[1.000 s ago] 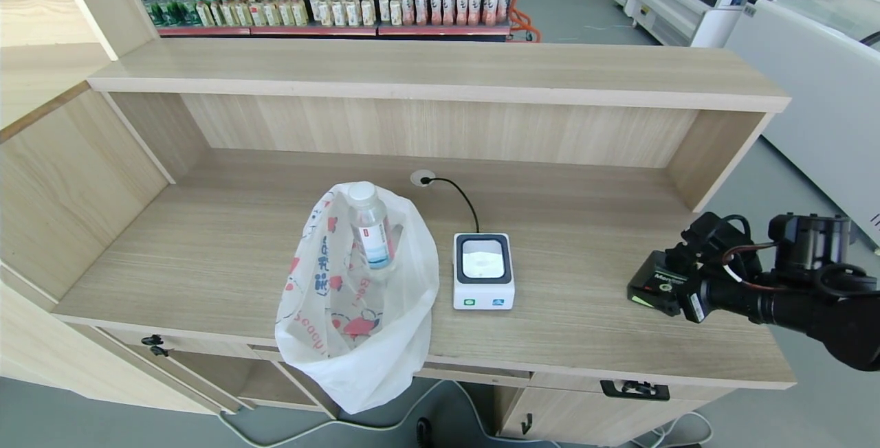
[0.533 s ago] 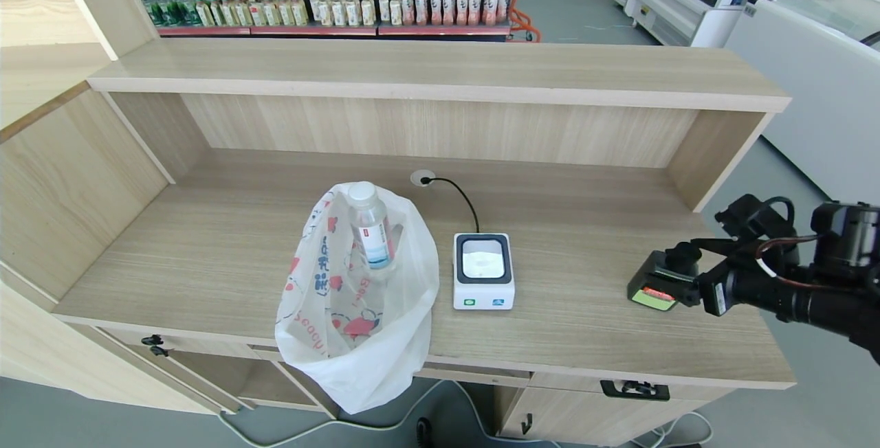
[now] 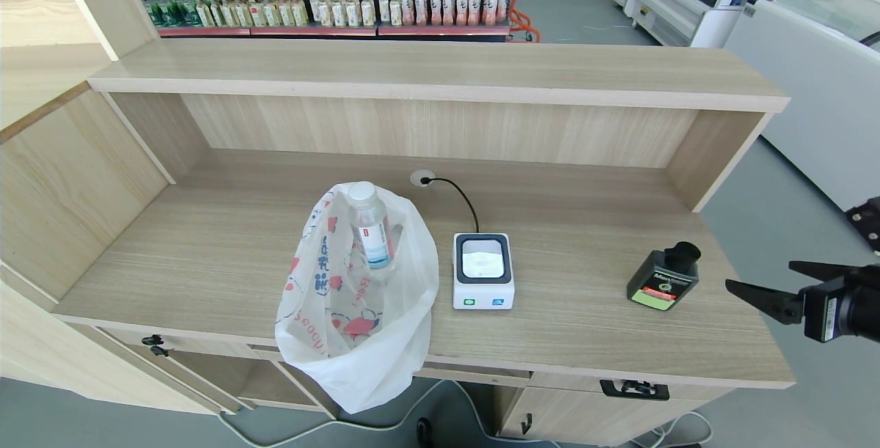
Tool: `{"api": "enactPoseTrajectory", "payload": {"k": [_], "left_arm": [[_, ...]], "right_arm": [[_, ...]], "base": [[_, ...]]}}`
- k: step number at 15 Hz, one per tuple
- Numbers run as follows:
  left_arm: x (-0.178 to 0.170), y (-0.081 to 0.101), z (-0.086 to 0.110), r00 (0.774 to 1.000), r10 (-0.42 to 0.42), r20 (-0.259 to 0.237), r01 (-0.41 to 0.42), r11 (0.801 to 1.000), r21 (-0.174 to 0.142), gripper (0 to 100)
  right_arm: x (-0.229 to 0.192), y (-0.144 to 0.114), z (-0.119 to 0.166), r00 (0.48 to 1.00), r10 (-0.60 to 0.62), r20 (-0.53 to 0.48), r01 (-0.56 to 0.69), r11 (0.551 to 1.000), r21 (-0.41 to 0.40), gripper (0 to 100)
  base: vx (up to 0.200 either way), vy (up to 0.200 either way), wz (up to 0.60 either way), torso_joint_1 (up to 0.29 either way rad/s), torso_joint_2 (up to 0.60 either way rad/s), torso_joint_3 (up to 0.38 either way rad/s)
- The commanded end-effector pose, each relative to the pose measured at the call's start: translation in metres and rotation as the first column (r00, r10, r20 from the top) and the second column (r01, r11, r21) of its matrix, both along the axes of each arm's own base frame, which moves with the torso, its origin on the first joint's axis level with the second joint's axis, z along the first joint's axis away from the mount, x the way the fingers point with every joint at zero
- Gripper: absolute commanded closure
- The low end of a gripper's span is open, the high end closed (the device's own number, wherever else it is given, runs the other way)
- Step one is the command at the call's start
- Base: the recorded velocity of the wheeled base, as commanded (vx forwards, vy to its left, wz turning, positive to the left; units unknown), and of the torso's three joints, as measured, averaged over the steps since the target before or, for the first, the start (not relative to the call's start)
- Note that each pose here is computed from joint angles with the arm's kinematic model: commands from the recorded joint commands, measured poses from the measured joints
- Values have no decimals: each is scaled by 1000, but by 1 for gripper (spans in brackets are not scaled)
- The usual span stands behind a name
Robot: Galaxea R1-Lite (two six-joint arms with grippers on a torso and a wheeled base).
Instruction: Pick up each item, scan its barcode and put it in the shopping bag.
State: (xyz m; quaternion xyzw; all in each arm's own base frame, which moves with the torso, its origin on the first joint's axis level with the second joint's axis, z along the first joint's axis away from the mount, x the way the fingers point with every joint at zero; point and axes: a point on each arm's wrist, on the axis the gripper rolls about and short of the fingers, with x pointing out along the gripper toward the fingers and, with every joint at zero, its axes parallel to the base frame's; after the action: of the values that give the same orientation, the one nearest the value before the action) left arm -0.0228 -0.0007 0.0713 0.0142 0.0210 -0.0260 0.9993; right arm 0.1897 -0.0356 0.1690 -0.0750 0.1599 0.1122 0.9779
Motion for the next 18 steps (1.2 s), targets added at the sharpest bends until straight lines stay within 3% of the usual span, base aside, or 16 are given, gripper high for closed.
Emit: {"api": "enactPoseTrajectory", "payload": {"k": [1, 6, 10, 18], "left_arm": [[0, 0, 0, 1000, 1, 0, -1, 1000, 0, 0], [0, 0, 0, 1000, 1, 0, -1, 1000, 2, 0], [0, 0, 0, 1000, 1, 0, -1, 1000, 2, 0], [0, 0, 0, 1000, -1, 0, 1, 1000, 2, 0]], "right_arm": [[-13, 0, 0, 1000, -16, 14, 16, 1000, -4, 0], [-17, 0, -6, 1000, -25, -7, 25, 1000, -3, 0], [-13, -4, -13, 998, -44, -43, 44, 999, -1, 0], [-6, -10, -17, 996, -66, -62, 66, 998, 2, 0]], "base": [[0, 0, 0, 0, 0, 0], [0, 0, 0, 0, 0, 0], [-200, 0, 0, 11, 5, -2], [0, -25, 0, 0, 0, 0]]}}
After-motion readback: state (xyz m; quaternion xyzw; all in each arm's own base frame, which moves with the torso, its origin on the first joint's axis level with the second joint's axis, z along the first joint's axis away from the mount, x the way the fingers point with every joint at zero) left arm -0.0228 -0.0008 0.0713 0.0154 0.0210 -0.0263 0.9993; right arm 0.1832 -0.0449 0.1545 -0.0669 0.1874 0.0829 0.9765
